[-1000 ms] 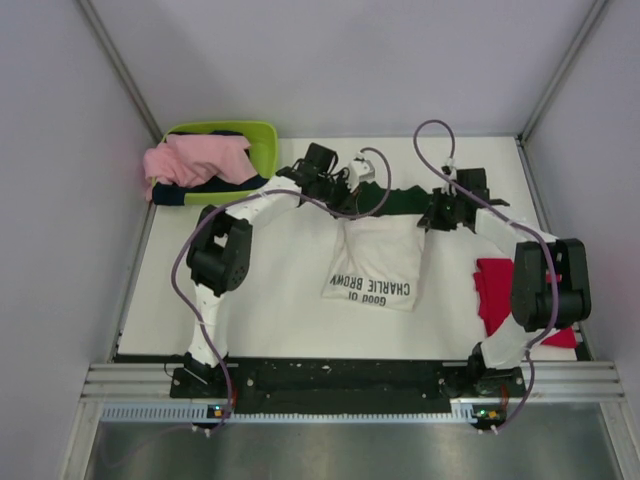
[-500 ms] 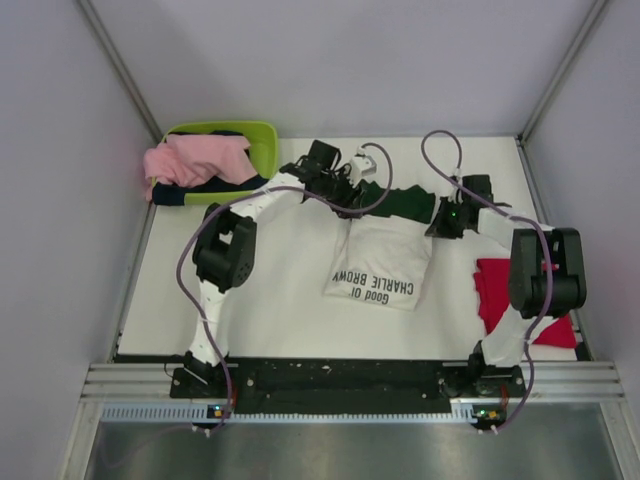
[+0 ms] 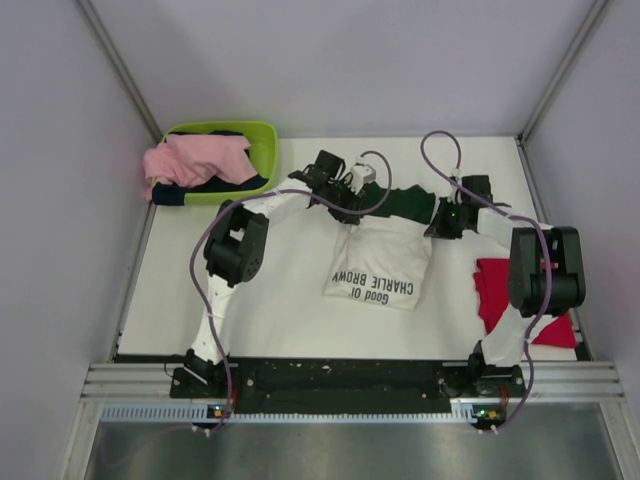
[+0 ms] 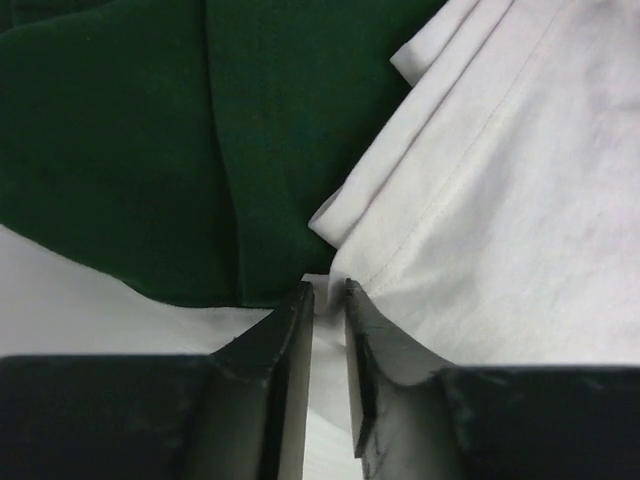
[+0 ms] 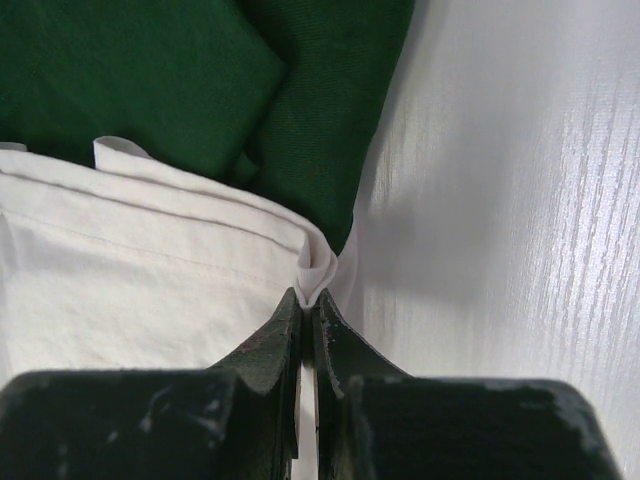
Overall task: Fold and stack the t-shirts
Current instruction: Fold the folded rectangular tshirt in 1/3 of the way, then grab one side of the 2/3 rectangular tshirt with both arms, then fold the long partially folded tshirt into a neat square, then smooth out wrinkles on the folded tshirt
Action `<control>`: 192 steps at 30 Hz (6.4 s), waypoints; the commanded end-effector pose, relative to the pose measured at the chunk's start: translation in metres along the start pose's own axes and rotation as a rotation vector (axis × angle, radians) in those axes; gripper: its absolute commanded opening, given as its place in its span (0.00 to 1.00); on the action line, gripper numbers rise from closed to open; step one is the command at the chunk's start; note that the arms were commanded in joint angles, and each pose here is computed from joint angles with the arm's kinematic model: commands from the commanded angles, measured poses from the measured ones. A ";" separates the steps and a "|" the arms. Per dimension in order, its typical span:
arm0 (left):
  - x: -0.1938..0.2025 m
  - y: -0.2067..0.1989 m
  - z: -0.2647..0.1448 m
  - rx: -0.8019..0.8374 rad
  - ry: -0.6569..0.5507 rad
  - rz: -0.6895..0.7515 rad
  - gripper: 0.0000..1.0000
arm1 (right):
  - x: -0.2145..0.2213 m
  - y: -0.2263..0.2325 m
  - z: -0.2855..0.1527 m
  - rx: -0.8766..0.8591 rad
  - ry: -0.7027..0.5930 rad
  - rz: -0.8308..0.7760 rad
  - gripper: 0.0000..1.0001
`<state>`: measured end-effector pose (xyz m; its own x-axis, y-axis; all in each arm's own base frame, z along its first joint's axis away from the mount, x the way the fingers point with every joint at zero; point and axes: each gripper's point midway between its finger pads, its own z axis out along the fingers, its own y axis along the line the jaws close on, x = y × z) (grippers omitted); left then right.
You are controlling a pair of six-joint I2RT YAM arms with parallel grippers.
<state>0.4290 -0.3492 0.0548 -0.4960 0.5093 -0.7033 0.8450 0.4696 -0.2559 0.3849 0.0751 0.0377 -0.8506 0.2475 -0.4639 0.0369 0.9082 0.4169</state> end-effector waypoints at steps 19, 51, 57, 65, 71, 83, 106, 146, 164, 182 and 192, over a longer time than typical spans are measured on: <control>-0.051 -0.015 -0.097 -0.102 -0.084 -0.012 0.00 | -0.047 0.036 -0.018 -0.144 -0.152 -0.082 0.00; 0.079 -0.125 -0.147 0.372 -0.038 0.944 0.72 | 0.045 0.120 -0.143 -0.422 -0.446 -1.398 0.76; 0.082 -0.132 -0.099 0.163 -0.041 0.936 0.75 | 0.151 0.086 -0.105 -0.385 -0.106 -1.664 0.71; 0.111 -0.111 -0.068 0.013 0.073 0.990 0.73 | 0.176 0.063 -0.076 -0.325 0.005 -1.750 0.65; 0.119 -0.104 -0.059 -0.014 0.146 0.989 0.28 | 0.183 0.058 -0.065 -0.310 0.063 -1.743 0.53; 0.122 -0.140 -0.110 0.123 0.226 0.888 0.00 | 0.187 0.079 -0.111 -0.387 0.140 -1.684 0.00; 0.043 -0.176 -0.218 0.285 0.257 0.451 0.00 | 0.132 0.115 -0.202 -0.352 0.091 -1.199 0.00; -0.037 -0.047 -0.149 -0.163 0.044 0.128 0.36 | 0.009 0.116 -0.106 -0.124 -0.098 -0.319 0.35; 0.117 -0.103 -0.082 0.021 0.323 -0.149 0.15 | 0.106 0.067 -0.043 -0.084 0.039 0.047 0.00; 0.118 -0.114 -0.101 0.036 0.302 -0.148 0.45 | 0.141 0.050 -0.045 -0.073 0.144 0.166 0.85; 0.131 -0.110 -0.095 0.023 0.334 -0.156 0.47 | 0.140 0.058 -0.031 -0.195 0.143 0.266 0.22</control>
<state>0.2443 -0.2607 0.0492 -0.6620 0.6531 -0.3677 0.7481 0.5462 -0.3768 0.2522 0.1568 0.0263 -0.8973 0.3675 -0.2446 0.1379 0.7597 0.6355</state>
